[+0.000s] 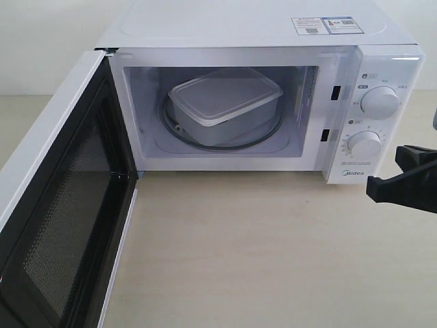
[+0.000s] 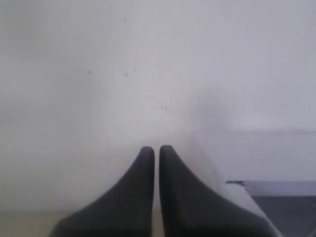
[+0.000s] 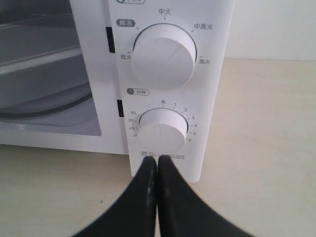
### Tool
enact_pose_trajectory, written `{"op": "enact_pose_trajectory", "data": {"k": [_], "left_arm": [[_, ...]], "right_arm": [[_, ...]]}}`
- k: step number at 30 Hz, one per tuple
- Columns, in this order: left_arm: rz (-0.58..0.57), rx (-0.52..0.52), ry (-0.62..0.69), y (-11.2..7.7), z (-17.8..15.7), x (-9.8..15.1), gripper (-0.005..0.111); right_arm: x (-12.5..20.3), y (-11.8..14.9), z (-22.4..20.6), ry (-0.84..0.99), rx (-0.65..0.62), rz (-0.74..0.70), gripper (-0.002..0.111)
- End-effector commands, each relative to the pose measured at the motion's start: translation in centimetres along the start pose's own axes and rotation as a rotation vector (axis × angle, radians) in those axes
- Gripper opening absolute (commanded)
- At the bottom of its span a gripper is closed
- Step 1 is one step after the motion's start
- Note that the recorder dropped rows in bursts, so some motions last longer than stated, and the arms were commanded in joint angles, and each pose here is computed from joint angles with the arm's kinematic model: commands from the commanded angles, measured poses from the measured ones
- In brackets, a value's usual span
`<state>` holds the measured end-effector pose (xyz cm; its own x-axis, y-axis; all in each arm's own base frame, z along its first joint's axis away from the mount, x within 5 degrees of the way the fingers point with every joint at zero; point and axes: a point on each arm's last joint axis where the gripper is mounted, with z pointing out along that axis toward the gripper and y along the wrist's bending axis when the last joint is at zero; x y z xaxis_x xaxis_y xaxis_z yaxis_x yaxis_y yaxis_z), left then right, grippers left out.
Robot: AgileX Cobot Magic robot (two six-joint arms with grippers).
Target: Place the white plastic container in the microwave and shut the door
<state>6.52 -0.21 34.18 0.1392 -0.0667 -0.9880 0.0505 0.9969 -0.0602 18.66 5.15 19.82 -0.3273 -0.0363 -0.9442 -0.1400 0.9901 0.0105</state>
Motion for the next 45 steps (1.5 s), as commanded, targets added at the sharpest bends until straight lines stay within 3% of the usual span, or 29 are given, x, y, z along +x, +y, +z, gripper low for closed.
{"op": "enact_pose_trajectory", "data": {"k": [1,5,10,18,23,33,45], "left_arm": [[0.016,-0.041,0.248,0.1,0.2,-1.9,0.004],[0.092,0.103,0.464,-1.2,1.3,-4.0,0.004],[0.083,0.340,0.822,-3.2,3.9,-3.3,0.004],[0.044,0.384,1.153,-3.3,7.6,0.1,0.004],[-0.008,0.444,1.225,-3.9,9.4,1.6,0.004],[0.024,0.682,1.358,-7.7,11.0,4.5,0.004],[0.031,0.794,1.237,-14.1,15.4,7.0,0.004]], "right_arm": [[-0.2,-0.2,-0.2,-0.019,0.010,0.003,0.000],[-0.1,-0.2,-0.2,-0.017,0.009,0.003,0.000],[0.1,-0.2,-0.2,0.005,0.002,0.003,0.000],[0.2,-0.1,-0.2,0.022,-0.002,0.004,0.000],[0.2,-0.5,-0.2,0.014,0.040,0.078,0.000],[-0.3,-0.7,-0.2,-0.039,0.057,0.074,0.000],[-1.7,-0.6,-0.3,-0.192,0.041,0.070,0.000]]}}
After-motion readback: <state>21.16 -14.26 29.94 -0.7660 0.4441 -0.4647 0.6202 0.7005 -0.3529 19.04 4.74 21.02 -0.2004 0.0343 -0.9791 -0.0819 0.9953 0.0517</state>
